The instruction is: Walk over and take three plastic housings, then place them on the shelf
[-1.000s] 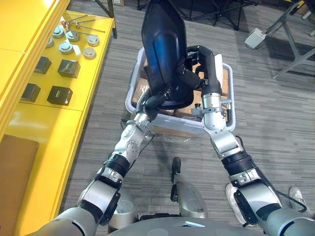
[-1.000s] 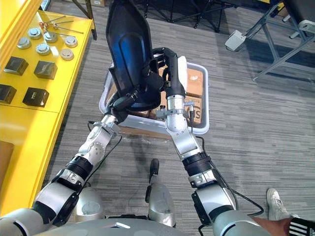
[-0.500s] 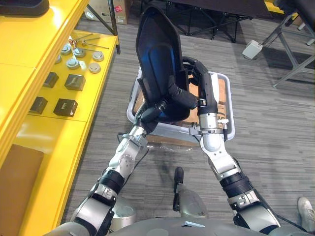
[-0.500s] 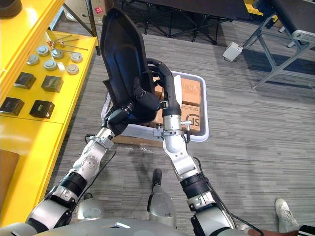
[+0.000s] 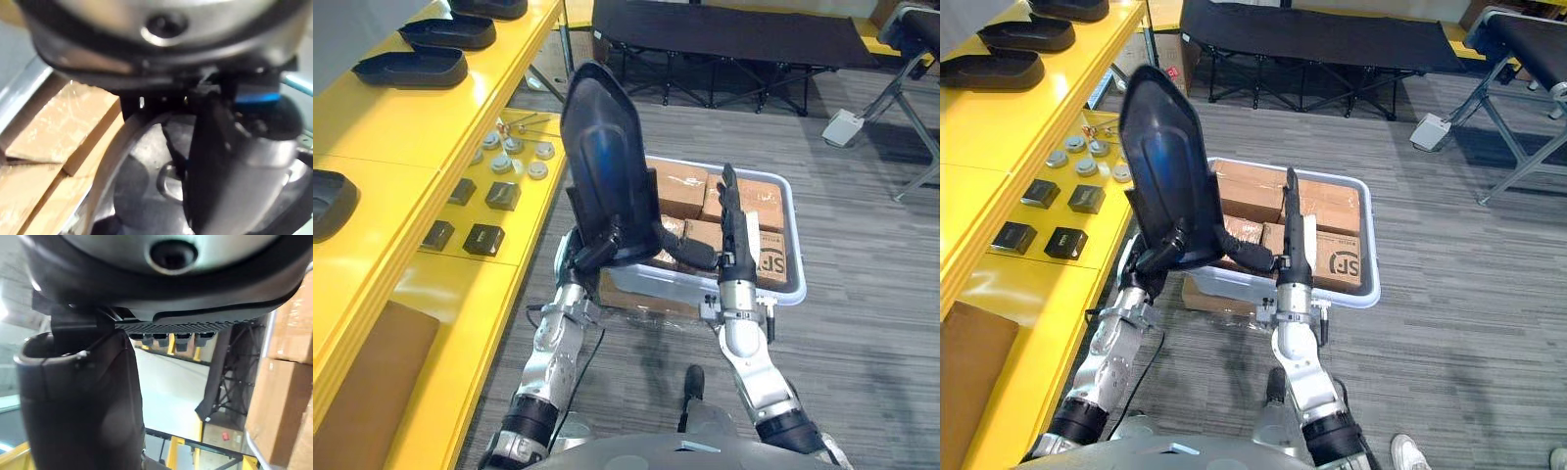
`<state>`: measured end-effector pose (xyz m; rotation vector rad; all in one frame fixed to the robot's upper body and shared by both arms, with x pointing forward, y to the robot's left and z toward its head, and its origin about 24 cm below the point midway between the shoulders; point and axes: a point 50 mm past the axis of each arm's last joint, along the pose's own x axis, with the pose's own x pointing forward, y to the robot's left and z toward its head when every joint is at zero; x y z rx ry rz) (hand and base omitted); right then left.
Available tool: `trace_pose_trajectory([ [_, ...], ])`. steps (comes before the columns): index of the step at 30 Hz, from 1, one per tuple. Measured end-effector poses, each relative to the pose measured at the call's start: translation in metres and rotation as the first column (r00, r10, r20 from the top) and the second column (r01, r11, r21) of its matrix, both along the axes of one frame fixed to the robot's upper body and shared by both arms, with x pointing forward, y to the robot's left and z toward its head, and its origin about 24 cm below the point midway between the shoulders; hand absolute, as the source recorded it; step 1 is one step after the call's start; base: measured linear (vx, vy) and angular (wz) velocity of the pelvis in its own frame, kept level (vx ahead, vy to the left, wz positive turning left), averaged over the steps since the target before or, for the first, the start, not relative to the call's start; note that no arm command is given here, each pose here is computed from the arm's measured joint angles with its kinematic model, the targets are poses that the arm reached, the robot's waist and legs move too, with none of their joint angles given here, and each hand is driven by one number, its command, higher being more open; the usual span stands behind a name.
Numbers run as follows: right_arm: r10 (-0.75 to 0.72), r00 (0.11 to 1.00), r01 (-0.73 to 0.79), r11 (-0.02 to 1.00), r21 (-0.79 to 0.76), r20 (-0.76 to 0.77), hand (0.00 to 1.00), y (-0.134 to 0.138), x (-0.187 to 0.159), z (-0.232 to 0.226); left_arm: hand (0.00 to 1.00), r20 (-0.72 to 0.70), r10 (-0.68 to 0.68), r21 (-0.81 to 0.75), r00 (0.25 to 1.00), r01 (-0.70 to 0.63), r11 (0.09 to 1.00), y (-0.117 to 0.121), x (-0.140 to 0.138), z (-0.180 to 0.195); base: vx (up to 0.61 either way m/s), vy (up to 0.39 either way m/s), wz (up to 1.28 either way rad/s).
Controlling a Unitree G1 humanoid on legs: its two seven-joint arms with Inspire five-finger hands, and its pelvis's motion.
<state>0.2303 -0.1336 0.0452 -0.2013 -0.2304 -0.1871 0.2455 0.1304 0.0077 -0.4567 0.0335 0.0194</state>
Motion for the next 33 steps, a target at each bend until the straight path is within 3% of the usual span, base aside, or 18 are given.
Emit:
trace_pose_trajectory([
  [2,-0.175,0.984,0.176,0.984,0.027,-0.031,1.0,-0.029,-0.007,-0.007,0.0,-0.012,0.171,0.016,0.985,-0.171,0.985,0.02,-0.004,-0.002,0.0,0.0,0.0],
  [3,-0.403,0.913,0.405,0.914,0.028,-0.059,1.0,-0.073,-0.02,-0.013,0.0,-0.029,0.41,0.053,0.912,-0.408,0.911,0.055,-0.013,-0.003,0.0,0.0,0.0],
  [5,-0.505,0.861,0.507,0.861,0.038,-0.066,1.0,-0.094,-0.03,-0.015,0.0,-0.042,0.526,0.059,0.849,-0.524,0.85,0.074,-0.02,-0.004,0.0,0.0,0.0],
  [6,-0.627,0.776,0.63,0.776,0.034,-0.072,1.0,-0.121,-0.047,-0.017,0.0,-0.055,0.693,0.071,0.719,-0.69,0.721,0.105,-0.037,-0.004,0.0,0.0,0.0],
  [9,-0.676,0.726,0.684,0.729,0.033,-0.123,1.0,-0.133,-0.067,-0.027,0.0,-0.04,0.802,0.075,0.596,-0.798,0.598,0.126,-0.058,-0.004,0.01,0.008,0.0],
  [12,-0.609,0.776,0.623,0.781,0.043,-0.166,1.0,-0.118,-0.067,-0.035,0.0,-0.035,0.805,0.069,0.592,-0.802,0.593,0.125,-0.061,-0.003,-0.01,0.001,0.0],
  [14,-0.473,0.863,0.49,0.869,0.065,-0.175,1.0,-0.097,-0.059,-0.036,0.0,-0.003,0.768,0.05,0.64,-0.767,0.639,0.12,-0.06,0.002,-0.05,-0.004,0.01],
  [17,-0.384,0.908,0.401,0.912,0.082,-0.168,1.0,-0.084,-0.054,-0.036,0.0,0.043,0.69,-0.032,0.723,-0.689,0.724,0.106,-0.054,0.013,-0.02,0.0,0.02],
  [23,-0.318,0.935,0.34,0.929,0.148,-0.158,1.0,-0.082,-0.052,-0.035,0.0,0.156,0.632,-0.097,0.759,-0.625,0.775,0.098,-0.058,0.036,0.05,0.016,0.13],
  [26,-0.235,0.954,0.279,0.924,0.26,-0.187,1.0,-0.078,-0.051,-0.041,0.0,0.218,0.61,-0.111,0.762,-0.601,0.791,0.097,-0.061,0.049,0.05,0.022,0.38],
  [30,0.037,0.985,0.04,0.902,0.429,-0.169,1.0,-0.055,-0.039,-0.045,0.0,0.309,0.584,-0.085,0.751,-0.59,0.803,0.099,-0.066,0.066,-0.02,0.023,0.39],
  [33,0.201,0.97,-0.119,0.885,0.451,-0.139,1.0,-0.039,-0.035,-0.044,0.0,0.343,0.562,-0.056,0.753,-0.581,0.812,0.101,-0.072,0.072,-0.03,0.017,0.38],
])
